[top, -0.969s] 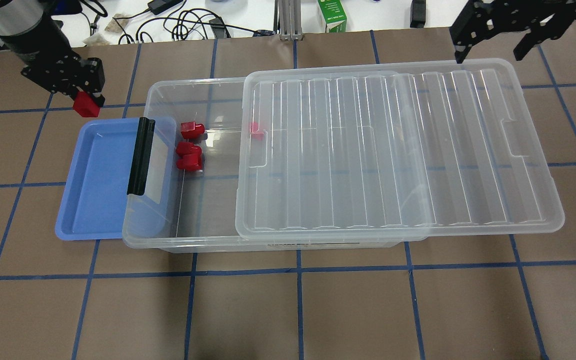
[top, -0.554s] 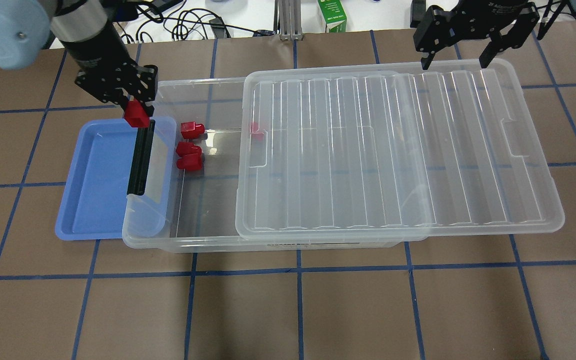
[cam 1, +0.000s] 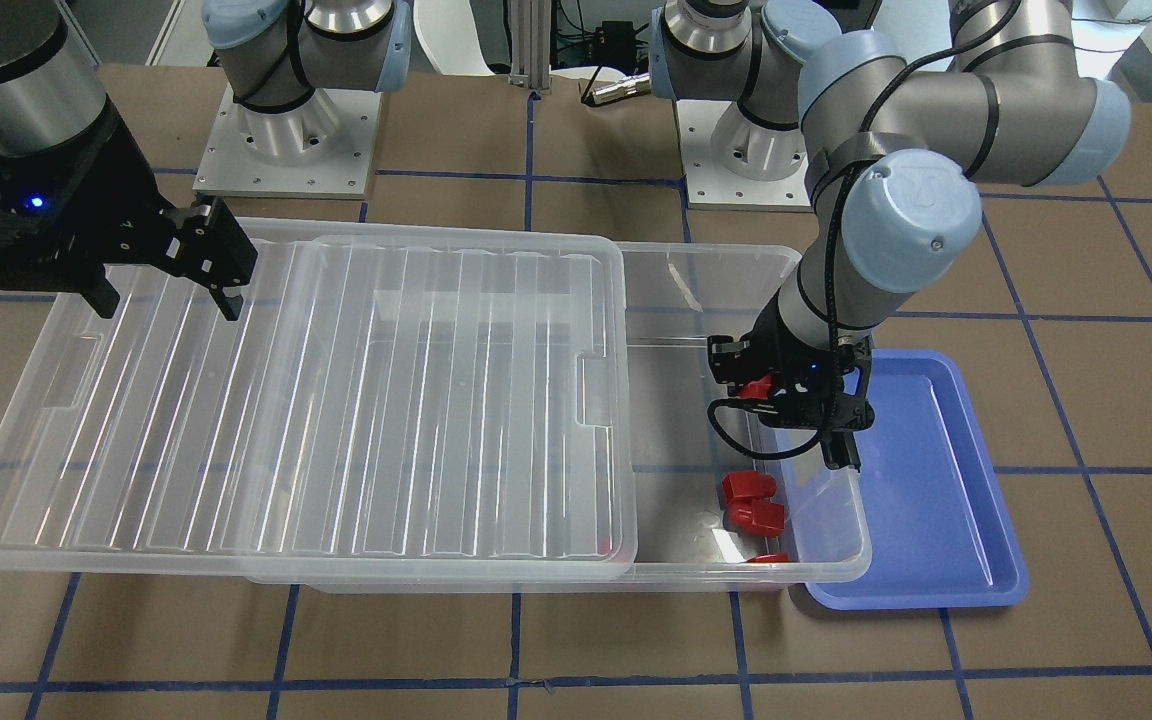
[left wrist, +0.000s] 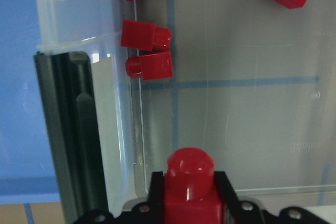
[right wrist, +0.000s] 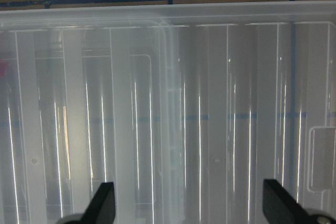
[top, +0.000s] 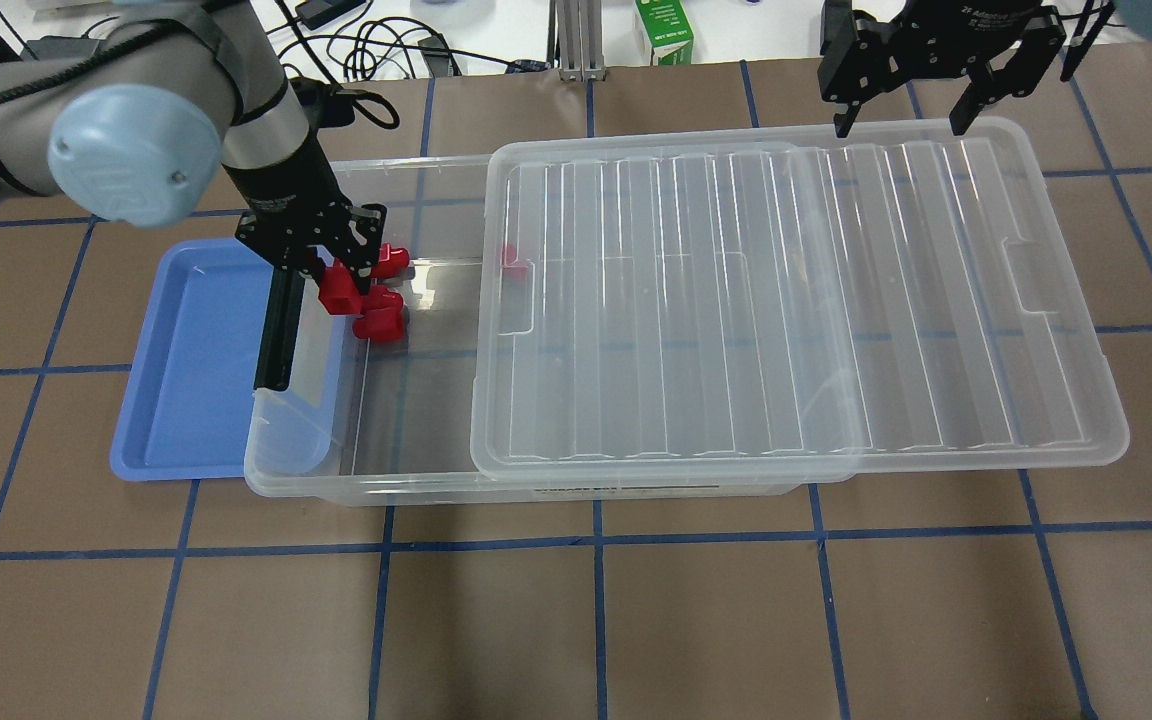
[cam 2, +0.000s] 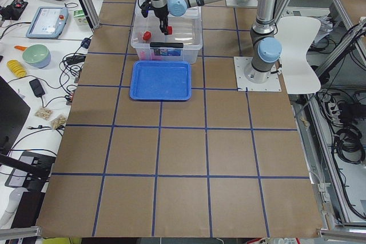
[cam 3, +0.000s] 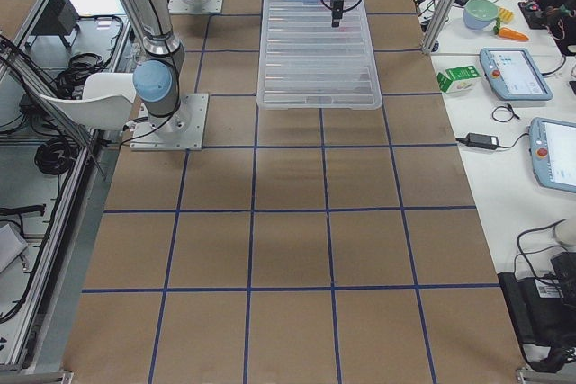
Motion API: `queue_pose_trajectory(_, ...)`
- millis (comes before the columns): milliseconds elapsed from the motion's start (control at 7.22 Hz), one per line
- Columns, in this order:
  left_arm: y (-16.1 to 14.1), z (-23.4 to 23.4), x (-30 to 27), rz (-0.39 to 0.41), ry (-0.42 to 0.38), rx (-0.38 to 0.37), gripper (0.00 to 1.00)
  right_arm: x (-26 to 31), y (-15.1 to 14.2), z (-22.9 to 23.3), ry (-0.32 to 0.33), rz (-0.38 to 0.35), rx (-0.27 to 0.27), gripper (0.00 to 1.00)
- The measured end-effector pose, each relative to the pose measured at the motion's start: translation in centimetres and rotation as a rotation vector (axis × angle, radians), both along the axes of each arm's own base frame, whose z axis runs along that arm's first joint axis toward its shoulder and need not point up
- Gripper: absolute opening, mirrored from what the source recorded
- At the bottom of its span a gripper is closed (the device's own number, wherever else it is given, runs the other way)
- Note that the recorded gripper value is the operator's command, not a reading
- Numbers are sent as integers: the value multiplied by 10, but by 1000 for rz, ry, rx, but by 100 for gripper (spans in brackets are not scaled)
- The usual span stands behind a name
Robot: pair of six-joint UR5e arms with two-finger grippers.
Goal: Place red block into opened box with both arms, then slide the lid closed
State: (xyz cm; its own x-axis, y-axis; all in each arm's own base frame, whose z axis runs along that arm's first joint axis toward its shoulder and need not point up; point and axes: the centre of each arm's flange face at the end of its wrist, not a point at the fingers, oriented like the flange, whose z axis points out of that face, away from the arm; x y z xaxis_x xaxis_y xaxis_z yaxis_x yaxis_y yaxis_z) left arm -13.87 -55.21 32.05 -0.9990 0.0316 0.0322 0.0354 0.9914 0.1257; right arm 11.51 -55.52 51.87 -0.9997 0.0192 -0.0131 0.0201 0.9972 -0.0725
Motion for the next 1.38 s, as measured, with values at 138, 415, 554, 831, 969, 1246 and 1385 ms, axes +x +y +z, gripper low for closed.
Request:
queue_pose_trajectory(138, 4, -19, -2, -3, 1, 6, 0, 0, 0, 0, 0, -1, 1, 100)
queue_pose_trajectory(415, 1, -42, -5, -4, 17, 16, 0, 0, 0, -1, 0, -1, 2, 100)
queue_pose_trajectory(554, -4, -52, -6, -3, 22, 16, 0, 0, 0, -1, 0, -1, 3, 100)
queue_pose_trajectory(831, -10, -77, -6, 1, 24, 25, 0, 0, 0, -1, 0, -1, 3, 100)
queue_pose_trajectory(969, -12, -88, -6, 2, 24, 31, 0, 0, 0, -1, 0, -1, 3, 100)
queue_pose_trajectory(1246, -16, -103, -7, 5, 25, 30, 0, 0, 0, -2, 0, -1, 4, 100)
queue_pose_trajectory(1385, -18, -110, -8, 7, 25, 29, 0, 0, 0, -2, 0, -1, 4, 100)
